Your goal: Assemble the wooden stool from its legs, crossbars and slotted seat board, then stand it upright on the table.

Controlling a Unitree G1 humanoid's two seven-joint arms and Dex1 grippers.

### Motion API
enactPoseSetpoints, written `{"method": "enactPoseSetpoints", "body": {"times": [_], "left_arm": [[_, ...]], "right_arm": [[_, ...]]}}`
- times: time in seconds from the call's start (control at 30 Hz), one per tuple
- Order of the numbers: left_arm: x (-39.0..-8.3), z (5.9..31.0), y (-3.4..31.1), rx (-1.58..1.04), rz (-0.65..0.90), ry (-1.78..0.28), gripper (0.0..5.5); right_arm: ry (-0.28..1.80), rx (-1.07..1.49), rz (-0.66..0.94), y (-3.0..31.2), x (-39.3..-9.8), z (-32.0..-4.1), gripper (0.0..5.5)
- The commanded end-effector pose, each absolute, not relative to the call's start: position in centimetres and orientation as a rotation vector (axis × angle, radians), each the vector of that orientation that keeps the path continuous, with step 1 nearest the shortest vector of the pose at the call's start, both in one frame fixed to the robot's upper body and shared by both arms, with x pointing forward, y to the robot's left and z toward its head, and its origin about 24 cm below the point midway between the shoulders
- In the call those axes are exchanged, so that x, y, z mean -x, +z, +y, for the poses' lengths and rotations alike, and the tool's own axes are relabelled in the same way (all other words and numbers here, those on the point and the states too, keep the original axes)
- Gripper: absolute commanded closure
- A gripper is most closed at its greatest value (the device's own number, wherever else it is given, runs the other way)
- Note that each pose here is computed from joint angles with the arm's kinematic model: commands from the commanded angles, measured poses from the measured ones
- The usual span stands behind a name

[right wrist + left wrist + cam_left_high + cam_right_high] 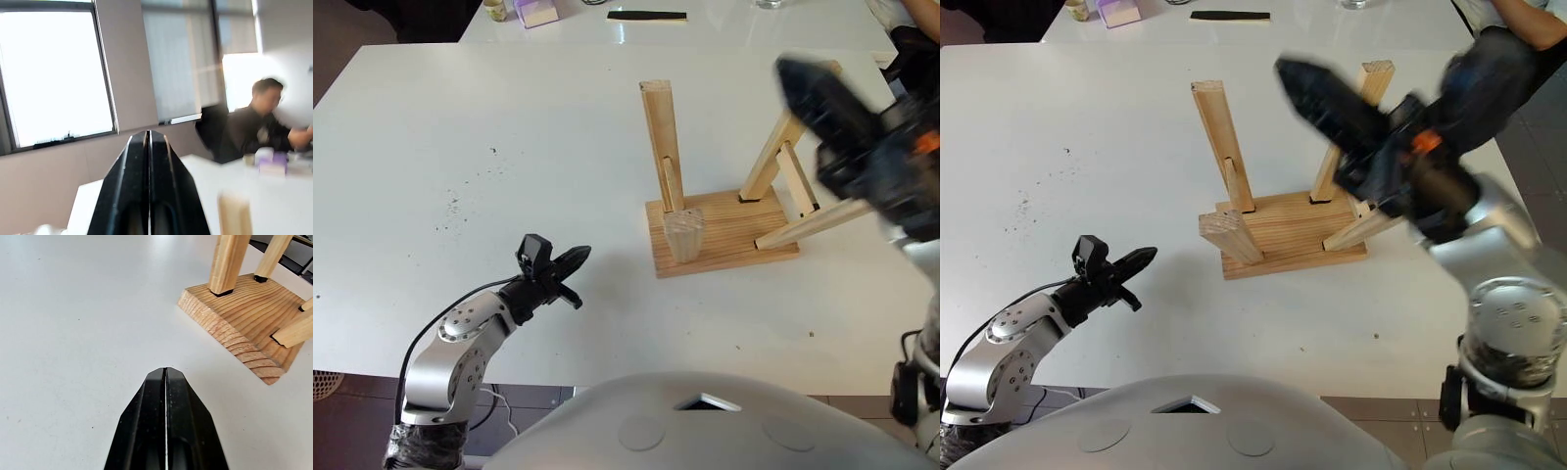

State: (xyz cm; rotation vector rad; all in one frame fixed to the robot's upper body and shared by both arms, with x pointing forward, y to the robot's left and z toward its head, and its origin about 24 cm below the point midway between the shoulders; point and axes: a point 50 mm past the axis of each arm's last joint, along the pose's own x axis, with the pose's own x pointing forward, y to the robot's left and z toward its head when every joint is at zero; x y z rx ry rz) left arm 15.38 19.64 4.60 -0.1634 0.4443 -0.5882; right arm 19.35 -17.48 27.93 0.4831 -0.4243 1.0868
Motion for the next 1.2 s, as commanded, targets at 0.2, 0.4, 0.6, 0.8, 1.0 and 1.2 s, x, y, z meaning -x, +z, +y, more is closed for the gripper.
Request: {"method": "enactPoseSetpoints", "body": {"times": [0.2,0.4,0.6,0.8,1.0,1.2], "left_arm": [[-15.9,18.9,5.5,0.173,0.398,-0.567,5.48],[-16.5,17.0,6.4,0.181,0.391,-0.657,5.48],[-16.5,16.9,5.9,0.182,0.426,-0.67,5.48],[-16.3,16.4,5.5,0.188,0.451,-0.671,5.48],[-16.3,15.9,5.3,0.177,0.47,-0.704,5.48],[-16.2,15.7,4.9,0.18,0.503,-0.732,5.48]], "right_arm": [[0.516,-0.078,-0.375,28.6,-24.4,-27.9,5.5],[0.542,0.541,0.45,9.2,-22.0,-30.5,5.5],[0.705,0.67,0.492,9.4,-21.4,-30.2,5.5],[0.925,0.736,0.589,7.8,-19.9,-29.3,5.5],[0.86,0.717,0.582,6.1,-20.2,-29.3,5.5],[0.962,0.644,0.556,6.1,-19.5,-27.8,5.5]]}}
